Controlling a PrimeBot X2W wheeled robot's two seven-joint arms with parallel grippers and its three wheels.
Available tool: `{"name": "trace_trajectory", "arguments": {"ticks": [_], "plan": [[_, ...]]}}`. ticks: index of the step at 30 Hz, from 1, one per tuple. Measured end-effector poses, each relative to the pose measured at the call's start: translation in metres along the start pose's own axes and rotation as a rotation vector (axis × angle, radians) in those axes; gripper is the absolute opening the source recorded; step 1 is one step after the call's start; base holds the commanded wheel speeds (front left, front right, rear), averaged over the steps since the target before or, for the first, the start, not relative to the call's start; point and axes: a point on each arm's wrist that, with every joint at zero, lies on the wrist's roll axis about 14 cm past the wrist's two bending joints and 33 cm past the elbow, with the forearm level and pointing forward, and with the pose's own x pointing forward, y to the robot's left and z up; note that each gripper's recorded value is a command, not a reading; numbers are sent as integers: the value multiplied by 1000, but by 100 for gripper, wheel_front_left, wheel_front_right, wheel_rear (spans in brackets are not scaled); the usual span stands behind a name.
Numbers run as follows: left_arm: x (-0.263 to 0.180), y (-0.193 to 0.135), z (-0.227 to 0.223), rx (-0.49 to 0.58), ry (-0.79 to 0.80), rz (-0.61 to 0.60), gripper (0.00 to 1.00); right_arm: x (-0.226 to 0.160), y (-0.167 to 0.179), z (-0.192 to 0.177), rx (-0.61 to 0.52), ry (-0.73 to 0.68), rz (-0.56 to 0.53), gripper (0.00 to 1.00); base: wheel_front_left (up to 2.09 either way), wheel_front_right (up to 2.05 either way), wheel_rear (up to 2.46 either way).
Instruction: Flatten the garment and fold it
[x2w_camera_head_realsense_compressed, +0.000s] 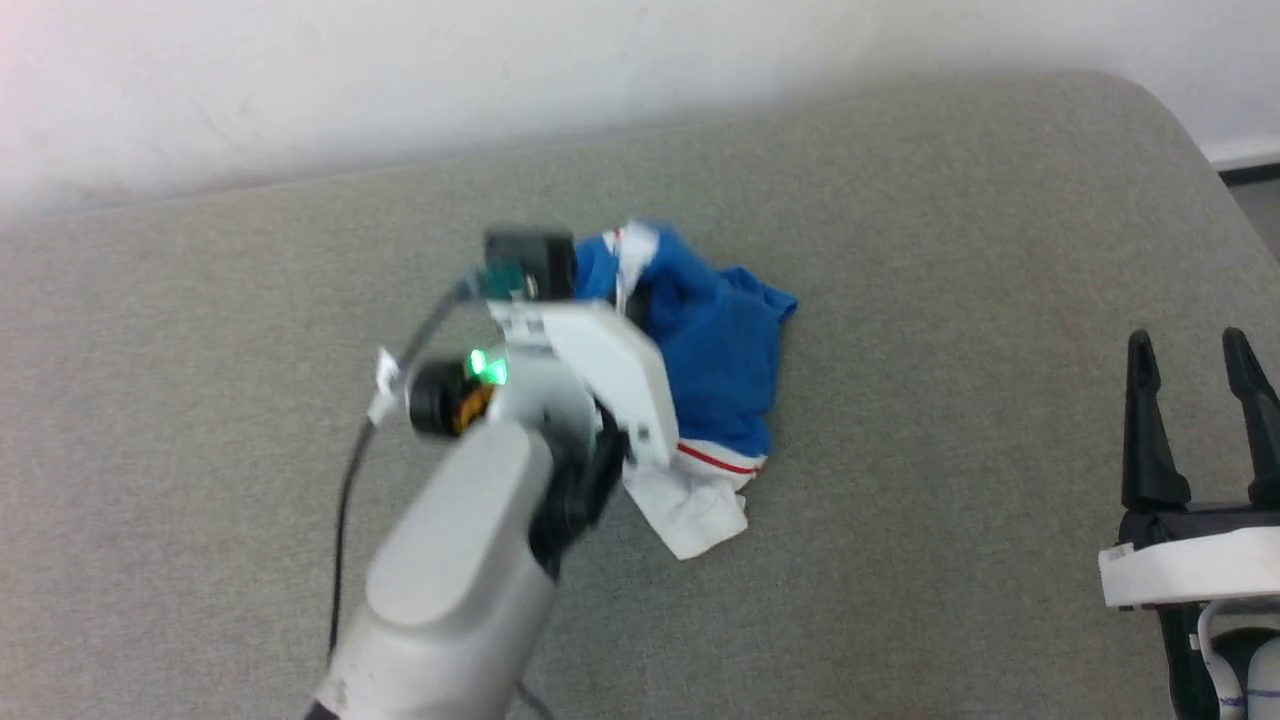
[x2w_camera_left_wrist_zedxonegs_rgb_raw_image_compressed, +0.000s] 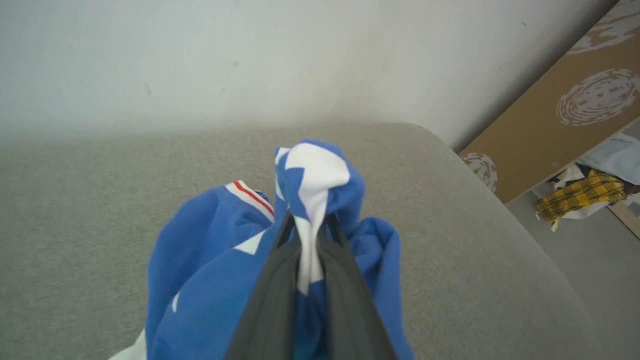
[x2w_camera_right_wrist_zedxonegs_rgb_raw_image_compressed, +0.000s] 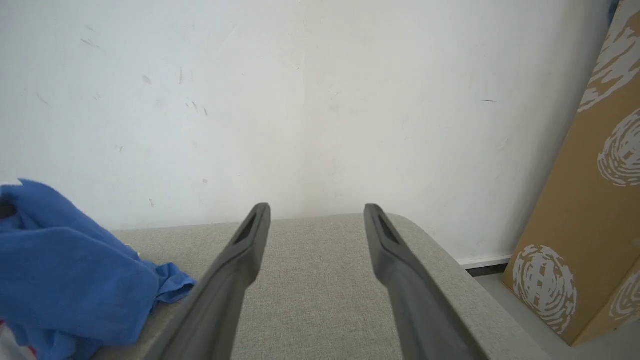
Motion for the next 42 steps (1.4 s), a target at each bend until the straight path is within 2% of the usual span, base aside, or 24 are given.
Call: {"name": "trace_trajectory", "arguments": {"ticks": [4,8,9,10,11,17,22,27,31,38,42], "plan": [[3,14,-66,7,156,52,0,3,1,-8,1,22,2,100,0,0,0],[4,23,-97,8,235,76,0,7,5,-16,1,43,11,100,0,0,0],[5,25,-99,6,234,78,14,9,6,-18,2,45,14,100,0,0,0],[6,26,-98,-3,222,80,69,10,8,-19,3,49,17,100,0,0,0],[7,27,-93,-14,202,81,100,11,9,-21,4,54,21,100,0,0,0],[8,20,-30,-44,-20,59,100,12,16,-16,16,39,42,100,0,0,0],[-16,14,41,-65,-278,15,100,8,19,-7,19,20,53,100,0,0,0],[-71,46,85,4,-527,74,100,1,22,-1,24,13,63,100,0,0,0],[-115,79,87,105,-619,176,100,-3,25,1,27,14,74,100,0,0,0],[-171,107,45,253,-569,312,100,-16,27,-8,29,57,84,100,0,0,0],[-189,116,13,229,-500,382,100,-20,33,-12,41,74,102,100,0,0,0]]}}
